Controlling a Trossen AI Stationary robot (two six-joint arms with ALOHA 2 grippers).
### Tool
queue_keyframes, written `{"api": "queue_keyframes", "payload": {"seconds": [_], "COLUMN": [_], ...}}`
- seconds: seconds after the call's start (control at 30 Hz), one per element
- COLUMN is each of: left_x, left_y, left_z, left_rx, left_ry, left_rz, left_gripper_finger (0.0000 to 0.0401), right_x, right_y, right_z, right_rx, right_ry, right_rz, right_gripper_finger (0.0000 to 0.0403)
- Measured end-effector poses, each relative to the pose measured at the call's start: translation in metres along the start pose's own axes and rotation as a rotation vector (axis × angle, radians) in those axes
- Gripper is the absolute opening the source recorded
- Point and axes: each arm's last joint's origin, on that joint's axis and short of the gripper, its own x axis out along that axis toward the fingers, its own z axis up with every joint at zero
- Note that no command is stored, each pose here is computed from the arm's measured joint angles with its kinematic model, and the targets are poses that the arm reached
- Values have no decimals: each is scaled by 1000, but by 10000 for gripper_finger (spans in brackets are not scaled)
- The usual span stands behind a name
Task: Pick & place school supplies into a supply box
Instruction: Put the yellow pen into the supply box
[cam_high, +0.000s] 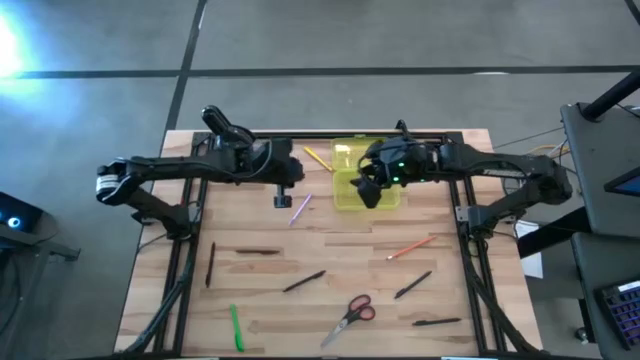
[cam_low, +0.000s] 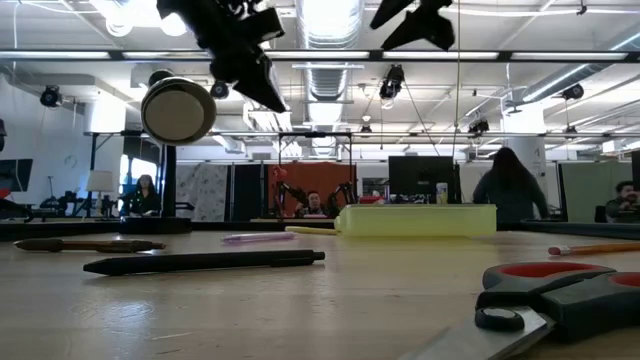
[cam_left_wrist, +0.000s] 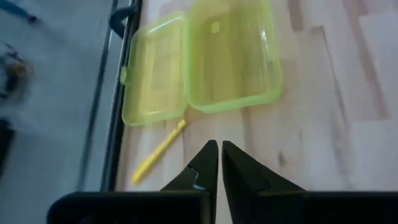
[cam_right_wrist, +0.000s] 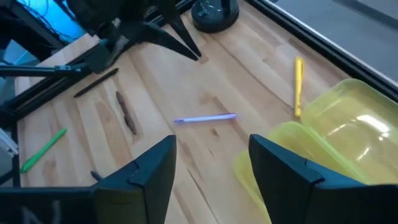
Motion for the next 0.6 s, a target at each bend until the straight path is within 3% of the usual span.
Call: {"api": "queue_keyframes", "payload": {"seconds": [0.4,0.6], "left_x": [75,116], "left_y": [5,13], "left_z": [19,41], "left_rx": [197,300], "left_ry": [264,406], "left_rz": [234,358], "left_gripper_finger": [149,163], "right_x": [-82,-104], "right_y": [-25,-35], "right_z": [-8,-18], "right_rx": [82,103], "right_ry": [-176,-238], "right_rz": [-124,-122], "right_gripper_finger": [176,168]}}
